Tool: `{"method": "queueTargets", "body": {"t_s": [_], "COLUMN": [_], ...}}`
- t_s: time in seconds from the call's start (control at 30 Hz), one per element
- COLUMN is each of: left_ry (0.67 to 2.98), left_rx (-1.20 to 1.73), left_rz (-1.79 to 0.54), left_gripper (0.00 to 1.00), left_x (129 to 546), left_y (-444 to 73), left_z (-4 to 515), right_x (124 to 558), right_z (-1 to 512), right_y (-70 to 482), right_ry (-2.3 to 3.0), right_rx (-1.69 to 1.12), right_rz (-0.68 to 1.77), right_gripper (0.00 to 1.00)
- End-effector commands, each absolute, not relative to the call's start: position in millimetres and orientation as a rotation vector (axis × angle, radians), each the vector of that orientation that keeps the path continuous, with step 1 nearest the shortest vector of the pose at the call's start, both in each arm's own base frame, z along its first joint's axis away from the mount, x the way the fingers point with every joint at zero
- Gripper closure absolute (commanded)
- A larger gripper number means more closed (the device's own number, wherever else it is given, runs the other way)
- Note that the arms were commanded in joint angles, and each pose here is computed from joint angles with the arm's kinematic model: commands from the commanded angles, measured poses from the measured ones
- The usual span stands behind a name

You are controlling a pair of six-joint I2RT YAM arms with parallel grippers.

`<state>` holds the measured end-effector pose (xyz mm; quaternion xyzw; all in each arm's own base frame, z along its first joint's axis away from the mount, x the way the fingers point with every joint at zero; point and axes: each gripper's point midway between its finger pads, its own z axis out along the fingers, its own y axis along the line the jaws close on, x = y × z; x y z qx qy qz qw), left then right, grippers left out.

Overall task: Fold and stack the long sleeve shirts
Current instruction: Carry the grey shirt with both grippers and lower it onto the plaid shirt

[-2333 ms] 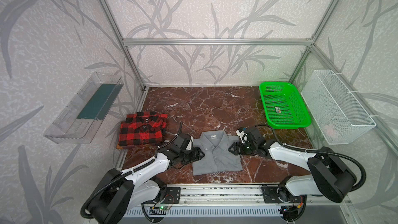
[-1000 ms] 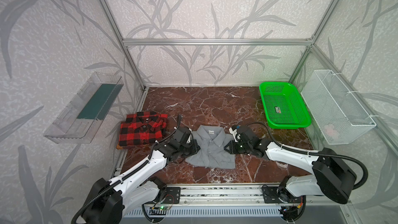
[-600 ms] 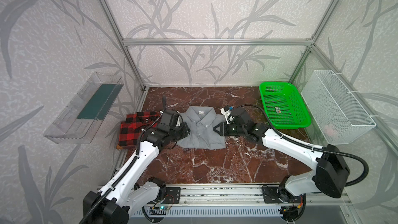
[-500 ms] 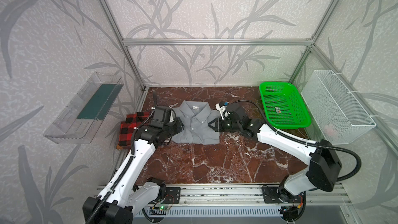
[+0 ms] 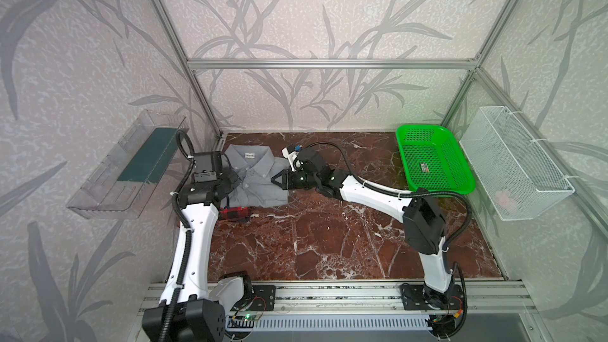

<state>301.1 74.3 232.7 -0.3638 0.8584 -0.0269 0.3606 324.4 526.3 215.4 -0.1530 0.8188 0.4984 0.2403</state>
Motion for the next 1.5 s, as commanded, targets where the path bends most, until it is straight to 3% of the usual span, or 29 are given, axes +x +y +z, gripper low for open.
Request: {"method": "queueTargets", "body": {"t_s": [0.0,0.43,0.87,1.17,1.43,1.47], "left_ry": [2.102,2.099,2.188,2.206,2.175,2.174], "left_rx": [-1.022,-1.166,-1.244,-1.215,-1.135,-1.126], "left_rz": [0.156,0.340,0.446,0.330,0.165,0.154], "left_gripper": [1.00,1.00,0.99,0.65,0.45,0.44], "left_x": [299,308,318,329,336,337], "left_y": [120,170,191,181,160,157], "left_z": [236,219,193,198,206,208], "right_x": [324,318,325,332,339,320], "right_z": [216,193,173,156,153,154], "right_y": [551,628,653,658,657,666], "right_ry": [2.213,2.172,2.210,2.237,2.239,2.241], "right_rx": [-0.434,-0.480,-0.432,-0.368,-0.317,-0.346], "right_rz": [1.466,1.606,1.584,1.577,1.561,1.575], "right_gripper": [1.00,1.00,1.00,1.00,1.00,1.00]}}
